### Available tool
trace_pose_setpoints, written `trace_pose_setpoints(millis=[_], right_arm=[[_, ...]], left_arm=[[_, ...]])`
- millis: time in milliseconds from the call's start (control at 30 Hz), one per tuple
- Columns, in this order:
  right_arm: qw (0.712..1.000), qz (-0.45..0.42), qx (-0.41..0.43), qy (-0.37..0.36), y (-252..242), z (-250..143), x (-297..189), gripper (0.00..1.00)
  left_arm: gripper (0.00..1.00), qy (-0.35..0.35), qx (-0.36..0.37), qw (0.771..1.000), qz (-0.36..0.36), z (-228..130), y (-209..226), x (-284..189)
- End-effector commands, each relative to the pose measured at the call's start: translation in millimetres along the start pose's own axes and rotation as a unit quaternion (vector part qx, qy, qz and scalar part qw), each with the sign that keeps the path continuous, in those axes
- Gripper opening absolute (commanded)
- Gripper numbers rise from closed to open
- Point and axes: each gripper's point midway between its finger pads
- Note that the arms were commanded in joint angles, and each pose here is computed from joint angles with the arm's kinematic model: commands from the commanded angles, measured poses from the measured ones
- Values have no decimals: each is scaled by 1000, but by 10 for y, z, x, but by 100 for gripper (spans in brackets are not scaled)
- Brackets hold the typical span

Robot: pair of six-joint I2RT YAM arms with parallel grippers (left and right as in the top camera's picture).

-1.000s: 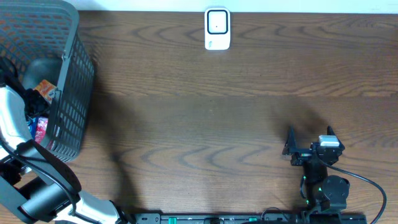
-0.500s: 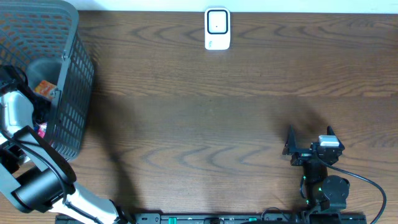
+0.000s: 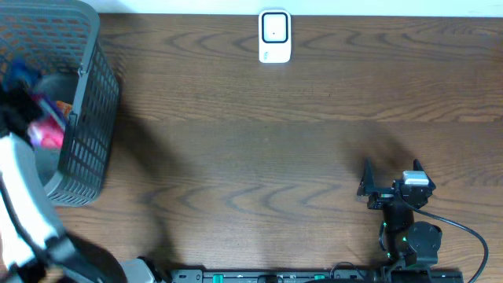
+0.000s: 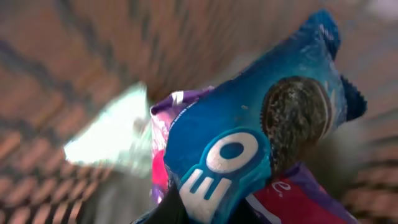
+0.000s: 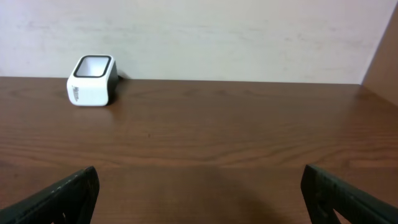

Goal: Scan the item barcode
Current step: 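Grasp the blue Oreo pack with the left gripper and lift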

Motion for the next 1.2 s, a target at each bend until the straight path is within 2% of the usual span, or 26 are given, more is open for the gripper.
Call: trace_pose_setpoints(millis=[0,167,500,600,700,767,867,1000,1133,1167], right_arm=[[1000,-3,9,1,-13,-9,-1,99],[1000,-3,9,1,-13,-9,-1,99],[1000,-3,9,1,-13,-9,-1,99],[1000,-3,9,1,-13,-9,-1,99],[1000,-3,9,1,-13,-9,-1,99],[1000,-3,9,1,-13,-9,-1,99],[1000,-3,9,1,-13,-9,-1,99],[1000,-3,9,1,-13,-9,-1,99],[1000,-3,9,1,-13,-9,-1,99],[1000,-3,9,1,-13,-9,-1,99]], left_arm=[[7,-78,-9,988,-133,440,-469,-658],[8,-107,-14,984,-141,544,-488,-907],[7,-87,-24,987,-137,469,-471,-780],[8,-89,-28,991,-96,463,-331,-716],[8,-48,-33,998,-27,240,-88,-483],[7,16,-32,999,19,-99,86,-207],[7,121,-28,991,51,-637,213,235],[8,218,-22,973,76,-1177,326,638],[8,251,-21,964,85,-1392,373,807],[17,248,-21,965,84,-1376,369,818]])
Point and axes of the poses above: each gripper's point midway between its finger pads, its own x axis out along the fingers, its own y axis along the line the jaws close on, z = x × y, and after that the axes turned 12 degrees about -x, right-handed
